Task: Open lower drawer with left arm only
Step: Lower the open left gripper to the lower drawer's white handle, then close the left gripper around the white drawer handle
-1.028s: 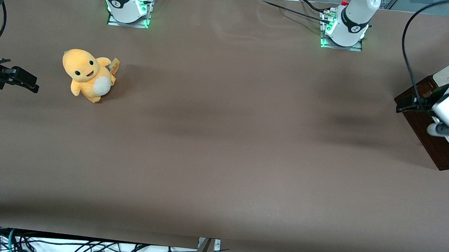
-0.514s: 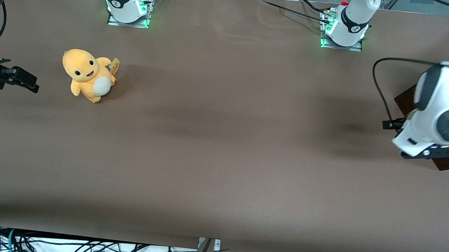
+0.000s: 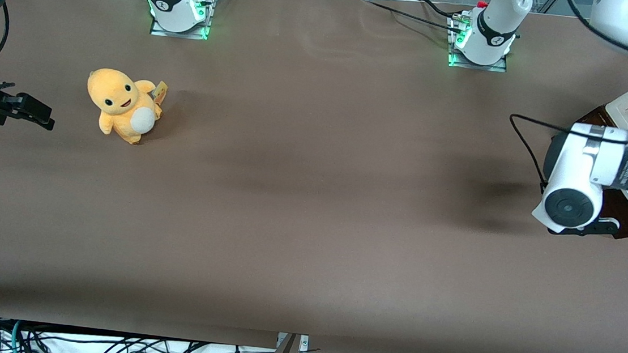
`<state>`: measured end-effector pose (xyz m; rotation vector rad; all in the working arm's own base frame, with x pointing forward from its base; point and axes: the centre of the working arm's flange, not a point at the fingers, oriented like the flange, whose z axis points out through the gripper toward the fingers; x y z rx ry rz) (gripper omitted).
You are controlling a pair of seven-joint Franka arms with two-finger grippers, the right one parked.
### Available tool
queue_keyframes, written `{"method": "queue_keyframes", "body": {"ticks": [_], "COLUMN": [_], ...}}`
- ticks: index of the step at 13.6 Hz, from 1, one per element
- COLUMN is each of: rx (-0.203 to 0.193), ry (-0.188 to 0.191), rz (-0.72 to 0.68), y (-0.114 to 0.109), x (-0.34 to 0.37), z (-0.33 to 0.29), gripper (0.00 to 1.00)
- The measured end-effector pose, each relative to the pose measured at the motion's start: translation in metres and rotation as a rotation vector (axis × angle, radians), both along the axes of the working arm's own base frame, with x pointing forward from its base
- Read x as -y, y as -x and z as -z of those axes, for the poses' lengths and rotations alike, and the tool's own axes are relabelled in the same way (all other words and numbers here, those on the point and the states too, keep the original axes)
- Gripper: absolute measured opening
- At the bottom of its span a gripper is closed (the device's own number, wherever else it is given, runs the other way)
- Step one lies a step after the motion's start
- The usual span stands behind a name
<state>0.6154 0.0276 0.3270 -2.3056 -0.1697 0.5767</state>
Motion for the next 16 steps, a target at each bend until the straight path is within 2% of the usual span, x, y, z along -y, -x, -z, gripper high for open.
{"method": "queue_keyframes", "body": {"ticks": [5,6,8,10,12,14,16], "rx": [-0.155,-0.181,-0.220,-0.244,-0.244,-0.245,-0.241], "ry": [-0.228,-0.269,-0.327,-0.376,-0.431,-0.508,-0.552], "rz": [0.086,0.099,0.115,0.127,0.124,0.113,0.100], "y": [-0.006,-0.006,-0.005,-0.004,-0.002,0.004,0.008], "x": [-0.007,-0.012,-0.024,-0.038,-0.046,-0.055,-0.064], "z": [0.062,0.072,0.089,0.104,0.123,0.145,0.158], "gripper": [1.00,1.00,1.00,1.00,1.00,1.00,1.00]}}
